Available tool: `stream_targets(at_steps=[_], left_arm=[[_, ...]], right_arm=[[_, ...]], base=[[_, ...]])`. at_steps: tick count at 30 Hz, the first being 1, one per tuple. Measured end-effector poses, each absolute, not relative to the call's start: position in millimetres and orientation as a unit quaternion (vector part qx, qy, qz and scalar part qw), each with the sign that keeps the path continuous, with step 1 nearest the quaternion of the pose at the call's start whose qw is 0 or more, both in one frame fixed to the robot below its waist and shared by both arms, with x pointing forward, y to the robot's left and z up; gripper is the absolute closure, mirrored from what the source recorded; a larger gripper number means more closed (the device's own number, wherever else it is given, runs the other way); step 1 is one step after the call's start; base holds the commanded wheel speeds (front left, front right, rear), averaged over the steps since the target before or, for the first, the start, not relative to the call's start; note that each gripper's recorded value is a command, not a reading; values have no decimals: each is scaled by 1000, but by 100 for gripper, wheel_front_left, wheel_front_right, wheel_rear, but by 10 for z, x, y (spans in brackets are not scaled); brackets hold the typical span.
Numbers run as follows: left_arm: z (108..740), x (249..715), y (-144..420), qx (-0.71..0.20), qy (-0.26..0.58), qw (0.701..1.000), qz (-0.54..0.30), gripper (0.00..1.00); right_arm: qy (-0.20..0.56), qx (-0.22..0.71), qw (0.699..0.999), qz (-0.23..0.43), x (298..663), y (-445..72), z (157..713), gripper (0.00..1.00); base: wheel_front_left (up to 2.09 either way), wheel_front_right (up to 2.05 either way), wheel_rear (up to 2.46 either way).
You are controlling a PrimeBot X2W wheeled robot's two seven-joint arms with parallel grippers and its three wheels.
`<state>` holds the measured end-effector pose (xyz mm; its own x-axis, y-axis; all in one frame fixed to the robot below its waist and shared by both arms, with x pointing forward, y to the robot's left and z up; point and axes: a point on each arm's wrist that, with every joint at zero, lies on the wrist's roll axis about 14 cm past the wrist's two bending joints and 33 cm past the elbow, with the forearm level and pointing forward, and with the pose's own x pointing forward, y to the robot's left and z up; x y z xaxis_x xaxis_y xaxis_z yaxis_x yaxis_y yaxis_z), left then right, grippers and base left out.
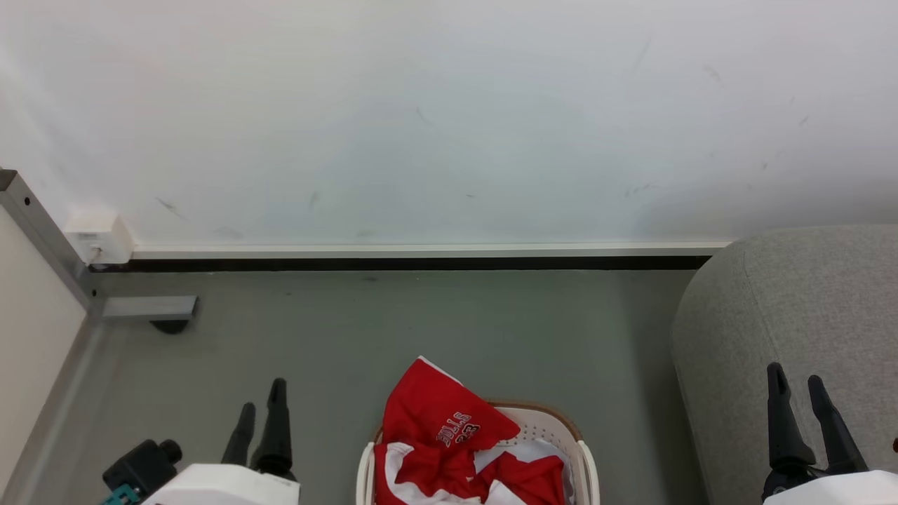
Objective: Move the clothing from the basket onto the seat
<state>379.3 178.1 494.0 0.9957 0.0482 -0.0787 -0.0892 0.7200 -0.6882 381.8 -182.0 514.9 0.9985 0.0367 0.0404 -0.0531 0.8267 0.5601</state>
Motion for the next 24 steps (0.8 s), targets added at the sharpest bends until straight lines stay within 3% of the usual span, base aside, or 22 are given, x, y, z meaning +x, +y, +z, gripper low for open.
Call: stream_targets(at_steps=[24], left_arm=[[5034, 3774, 1780, -227, 0, 973, 36, 0]], right_arm=[[-26, 168, 985, 36, 3802, -1780, 5148, 0]], base=[[0, 0, 0]])
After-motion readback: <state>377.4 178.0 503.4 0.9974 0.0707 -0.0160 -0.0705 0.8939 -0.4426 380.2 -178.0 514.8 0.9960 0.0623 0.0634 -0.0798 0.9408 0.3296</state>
